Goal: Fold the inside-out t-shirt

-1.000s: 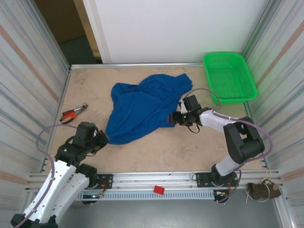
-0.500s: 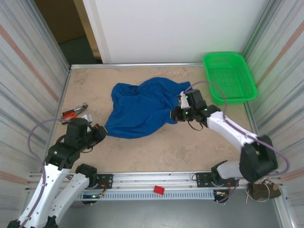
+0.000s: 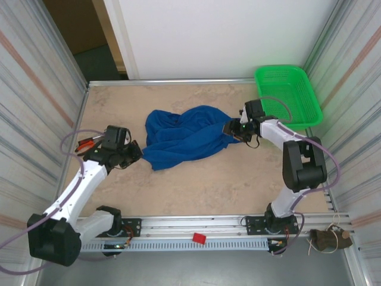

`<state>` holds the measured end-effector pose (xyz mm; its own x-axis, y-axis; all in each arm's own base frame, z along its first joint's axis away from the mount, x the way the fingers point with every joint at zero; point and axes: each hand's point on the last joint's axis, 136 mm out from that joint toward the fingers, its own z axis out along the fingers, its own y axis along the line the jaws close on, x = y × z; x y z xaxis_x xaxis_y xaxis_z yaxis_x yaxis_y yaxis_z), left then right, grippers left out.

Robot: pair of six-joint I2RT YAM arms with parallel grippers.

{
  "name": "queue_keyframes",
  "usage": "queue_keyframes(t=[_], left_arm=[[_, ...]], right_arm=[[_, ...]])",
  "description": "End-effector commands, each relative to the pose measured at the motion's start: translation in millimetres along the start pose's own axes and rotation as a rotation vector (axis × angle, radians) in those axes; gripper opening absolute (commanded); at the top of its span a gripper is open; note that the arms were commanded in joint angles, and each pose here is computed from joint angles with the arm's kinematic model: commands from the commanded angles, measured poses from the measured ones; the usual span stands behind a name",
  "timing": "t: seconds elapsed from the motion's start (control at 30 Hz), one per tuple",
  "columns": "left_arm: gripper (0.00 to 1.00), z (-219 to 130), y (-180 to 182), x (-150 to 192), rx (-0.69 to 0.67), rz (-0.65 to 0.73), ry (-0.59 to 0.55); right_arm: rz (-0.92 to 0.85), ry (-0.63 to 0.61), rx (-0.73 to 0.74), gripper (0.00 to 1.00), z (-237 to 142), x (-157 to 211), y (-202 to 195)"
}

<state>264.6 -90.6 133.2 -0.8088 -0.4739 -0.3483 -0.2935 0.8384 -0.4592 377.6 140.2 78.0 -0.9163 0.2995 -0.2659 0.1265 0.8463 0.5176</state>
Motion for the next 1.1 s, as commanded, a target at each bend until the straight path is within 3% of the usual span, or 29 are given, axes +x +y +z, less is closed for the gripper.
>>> queue_keyframes(t=[0.0, 0.27, 0.73, 0.87, 0.97, 1.07], left_arm=[[0.0, -2, -6, -9, 0.043, 0.06, -0.036], [0.0, -2, -1, -7, 0.045, 0.051, -0.037], [0.0, -5, -3, -6, 0.061, 0.048, -0.045], [0.0, -5, -3, -6, 0.063, 0.049, -0.047], [0.0, -6, -3, -7, 0.064, 0.049, -0.049], [0.0, -12, -7, -10, 0.074, 0.055, -0.063]], right_arm=[[-0.079, -0.077, 0.002, 0.55, -24, 1, 3], [-0.065, -0.043, 0.041, 0.53, -1, 2, -20], [0.011, -0.019, -0.012, 0.44, 30, -23, -20], [0.031, 0.003, -0.04, 0.32, 35, -21, -19], [0.04, 0.011, -0.064, 0.0, 31, -18, -18], [0.049, -0.023, -0.099, 0.0, 5, -18, -11]])
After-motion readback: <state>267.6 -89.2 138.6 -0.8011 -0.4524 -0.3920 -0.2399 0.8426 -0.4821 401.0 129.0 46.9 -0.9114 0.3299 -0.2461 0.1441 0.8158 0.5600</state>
